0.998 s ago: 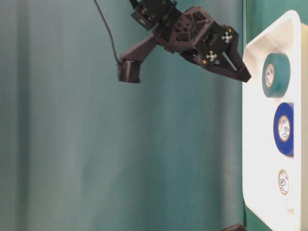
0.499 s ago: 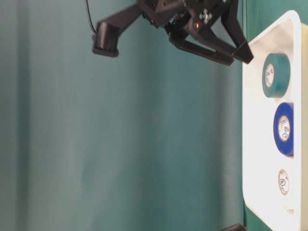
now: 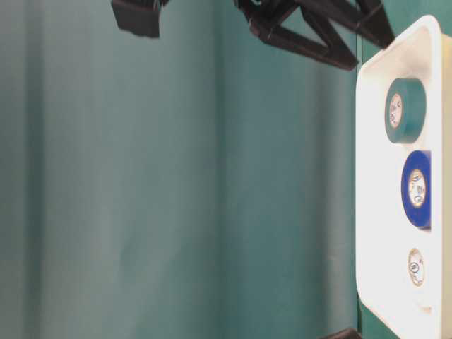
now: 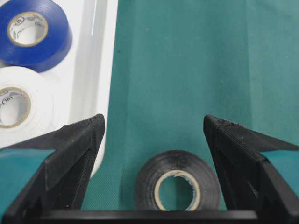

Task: Put the tape alternately from left to right into the white case.
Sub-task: 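Release the teal roll and move the right gripper over the yellow roll, then lower the left gripper onto the black roll and grasp its hole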

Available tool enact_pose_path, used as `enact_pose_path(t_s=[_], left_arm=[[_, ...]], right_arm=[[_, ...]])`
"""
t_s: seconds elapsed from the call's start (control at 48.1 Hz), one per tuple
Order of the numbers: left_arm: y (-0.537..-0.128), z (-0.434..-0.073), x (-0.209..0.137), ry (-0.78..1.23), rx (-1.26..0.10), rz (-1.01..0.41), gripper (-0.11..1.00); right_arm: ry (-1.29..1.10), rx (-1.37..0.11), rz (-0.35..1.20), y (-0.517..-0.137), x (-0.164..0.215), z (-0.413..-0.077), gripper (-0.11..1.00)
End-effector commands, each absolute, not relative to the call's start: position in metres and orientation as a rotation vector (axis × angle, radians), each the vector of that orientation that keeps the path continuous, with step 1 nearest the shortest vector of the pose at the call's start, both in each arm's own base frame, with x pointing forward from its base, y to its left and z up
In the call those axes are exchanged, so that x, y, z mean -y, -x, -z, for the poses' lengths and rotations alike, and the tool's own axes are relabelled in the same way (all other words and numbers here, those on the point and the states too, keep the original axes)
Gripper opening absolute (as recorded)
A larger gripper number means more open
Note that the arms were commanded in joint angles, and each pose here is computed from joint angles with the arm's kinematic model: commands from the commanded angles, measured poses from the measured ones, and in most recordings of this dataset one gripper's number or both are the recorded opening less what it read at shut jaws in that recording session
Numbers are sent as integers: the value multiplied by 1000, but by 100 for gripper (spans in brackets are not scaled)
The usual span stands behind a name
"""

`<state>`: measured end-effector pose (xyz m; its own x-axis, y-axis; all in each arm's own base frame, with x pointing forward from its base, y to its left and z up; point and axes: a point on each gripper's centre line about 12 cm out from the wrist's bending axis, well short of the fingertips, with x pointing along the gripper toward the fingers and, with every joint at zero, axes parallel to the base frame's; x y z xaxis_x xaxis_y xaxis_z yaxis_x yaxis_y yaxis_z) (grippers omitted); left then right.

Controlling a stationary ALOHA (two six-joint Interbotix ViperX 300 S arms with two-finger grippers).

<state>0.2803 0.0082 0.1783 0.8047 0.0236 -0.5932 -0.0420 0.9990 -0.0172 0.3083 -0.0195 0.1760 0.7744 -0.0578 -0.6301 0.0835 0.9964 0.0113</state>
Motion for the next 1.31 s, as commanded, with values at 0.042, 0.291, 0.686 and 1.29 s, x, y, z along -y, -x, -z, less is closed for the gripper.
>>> enact_pose_path(t_s=[0.042, 0.291, 0.686, 1.29], left_arm=[[-285, -187, -8, 31, -601, -35, 85], [-284, -186, -7, 32, -607, -33, 85], [-270, -171, 18, 25, -711, 46, 85], [-256, -160, 34, 14, -807, 99, 85]], right_arm=[[-36, -631, 49, -305, 12, -186, 72], [-37, -621, 44, -304, 12, -186, 72], [-37, -621, 44, -304, 12, -186, 72], [-37, -621, 44, -304, 12, -186, 72]])
